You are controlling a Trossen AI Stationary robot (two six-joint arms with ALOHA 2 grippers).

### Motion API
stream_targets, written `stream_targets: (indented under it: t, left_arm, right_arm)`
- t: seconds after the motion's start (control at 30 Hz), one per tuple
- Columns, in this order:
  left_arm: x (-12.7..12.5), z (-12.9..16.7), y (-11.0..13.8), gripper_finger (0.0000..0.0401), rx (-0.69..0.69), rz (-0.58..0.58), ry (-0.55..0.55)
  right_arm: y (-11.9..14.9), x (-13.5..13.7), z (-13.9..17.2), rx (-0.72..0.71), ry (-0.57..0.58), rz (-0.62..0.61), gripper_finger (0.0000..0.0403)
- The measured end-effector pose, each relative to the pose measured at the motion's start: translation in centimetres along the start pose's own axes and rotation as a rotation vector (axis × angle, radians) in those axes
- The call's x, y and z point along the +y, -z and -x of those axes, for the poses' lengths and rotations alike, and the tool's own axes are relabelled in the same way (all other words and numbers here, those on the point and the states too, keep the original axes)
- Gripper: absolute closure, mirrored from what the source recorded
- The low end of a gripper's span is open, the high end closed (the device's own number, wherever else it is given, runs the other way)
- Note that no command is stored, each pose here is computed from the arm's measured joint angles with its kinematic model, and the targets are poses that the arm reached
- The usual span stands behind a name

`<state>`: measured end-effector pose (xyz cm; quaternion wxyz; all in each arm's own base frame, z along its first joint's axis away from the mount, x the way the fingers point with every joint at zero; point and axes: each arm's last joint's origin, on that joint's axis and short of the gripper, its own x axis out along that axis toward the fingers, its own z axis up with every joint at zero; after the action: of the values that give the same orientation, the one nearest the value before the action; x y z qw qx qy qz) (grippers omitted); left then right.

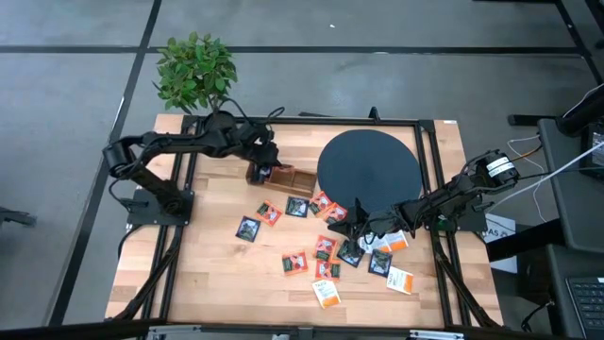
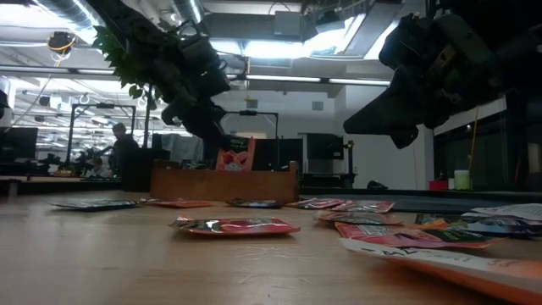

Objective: Pick & Place Tea
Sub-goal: Put the orange tea bag into the middle section of the wooden organizer

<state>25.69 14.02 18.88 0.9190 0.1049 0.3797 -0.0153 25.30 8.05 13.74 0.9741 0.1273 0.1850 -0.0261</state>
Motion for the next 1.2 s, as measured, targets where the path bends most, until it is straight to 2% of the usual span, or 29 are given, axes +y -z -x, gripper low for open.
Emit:
stream_targets:
  t: [0.77, 0.93, 1.2]
  left_arm:
    - [0.3, -1.4, 0.7, 0.0398, 0.028, 0.008, -0.002]
    - [0.4, -1.4, 0.7, 0.0376, 0.052, -0.007, -0.039]
    - [0.4, -1.4, 0.7, 0.0325, 0.052, -0.003, -0.038]
  right_arm:
    - [0.0, 0.0, 0.0, 0.001, 0.000, 0.003, 0.0393]
    - [0.0, 0.0, 0.0, 0.001, 0.000, 0.003, 0.0393]
    - [0.0, 0.0, 0.0, 0.001, 0.000, 0.003, 0.0393]
